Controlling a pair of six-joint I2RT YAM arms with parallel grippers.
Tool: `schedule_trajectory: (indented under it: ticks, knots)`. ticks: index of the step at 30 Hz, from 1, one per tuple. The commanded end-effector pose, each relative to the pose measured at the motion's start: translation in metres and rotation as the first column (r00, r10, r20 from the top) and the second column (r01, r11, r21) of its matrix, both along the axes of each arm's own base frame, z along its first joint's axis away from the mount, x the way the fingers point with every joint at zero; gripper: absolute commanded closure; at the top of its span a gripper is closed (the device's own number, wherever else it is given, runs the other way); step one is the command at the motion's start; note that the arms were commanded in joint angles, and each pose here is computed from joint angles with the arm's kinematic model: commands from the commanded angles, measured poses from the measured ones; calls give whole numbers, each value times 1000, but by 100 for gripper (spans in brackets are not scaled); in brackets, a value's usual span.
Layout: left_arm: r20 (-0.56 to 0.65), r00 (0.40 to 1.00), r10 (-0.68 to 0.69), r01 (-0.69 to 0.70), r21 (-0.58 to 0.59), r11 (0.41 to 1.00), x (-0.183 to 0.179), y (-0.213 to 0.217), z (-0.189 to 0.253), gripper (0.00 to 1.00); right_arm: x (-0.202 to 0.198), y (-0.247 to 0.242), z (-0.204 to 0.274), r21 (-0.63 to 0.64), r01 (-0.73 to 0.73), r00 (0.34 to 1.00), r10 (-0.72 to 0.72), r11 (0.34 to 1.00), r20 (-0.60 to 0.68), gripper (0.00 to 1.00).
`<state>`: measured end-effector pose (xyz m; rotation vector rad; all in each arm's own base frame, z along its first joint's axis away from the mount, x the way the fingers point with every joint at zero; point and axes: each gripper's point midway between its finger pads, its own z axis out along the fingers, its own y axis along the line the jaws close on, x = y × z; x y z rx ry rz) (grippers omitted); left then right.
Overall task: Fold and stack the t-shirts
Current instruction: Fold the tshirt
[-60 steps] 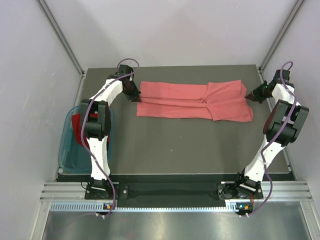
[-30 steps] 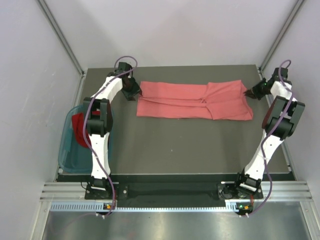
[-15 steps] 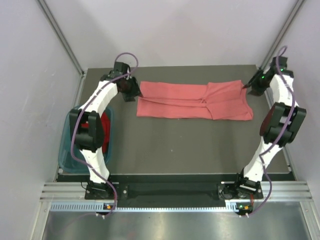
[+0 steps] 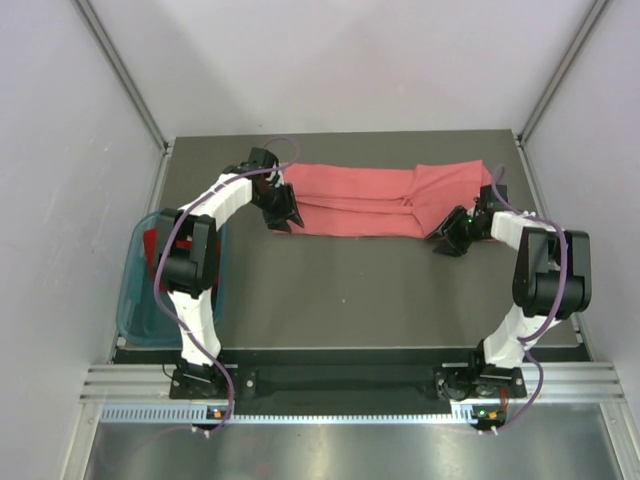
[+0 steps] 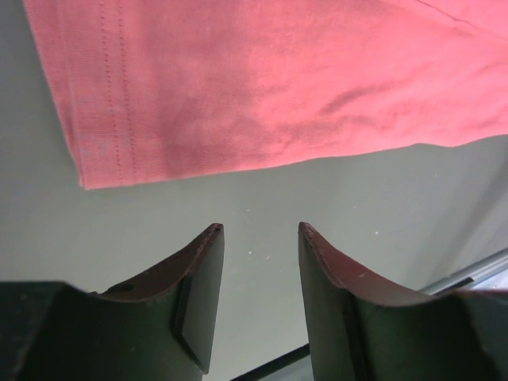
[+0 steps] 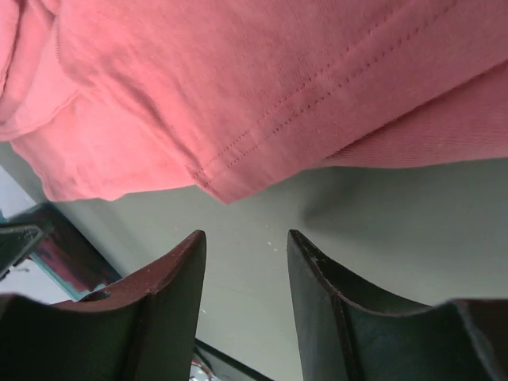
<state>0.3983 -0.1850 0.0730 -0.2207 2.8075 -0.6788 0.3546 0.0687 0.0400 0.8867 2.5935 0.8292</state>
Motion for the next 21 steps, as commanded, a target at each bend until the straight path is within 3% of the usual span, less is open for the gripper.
schedule_trajectory:
  ticks: [1, 9, 21]
  knots:
    - [65, 997, -34, 37, -48, 998, 12, -9, 22, 53, 42, 8, 45, 19, 44, 973, -47, 999, 226, 55]
    - [62, 997, -40, 42, -35, 999, 9, -7, 21, 53, 45, -1, 29, -17, 104, 978, -99, 994, 185, 61]
    - [68, 997, -42, 45, -42, 998, 10, -9, 23, 53, 36, -7, 28, -53, 129, 982, -120, 990, 147, 62]
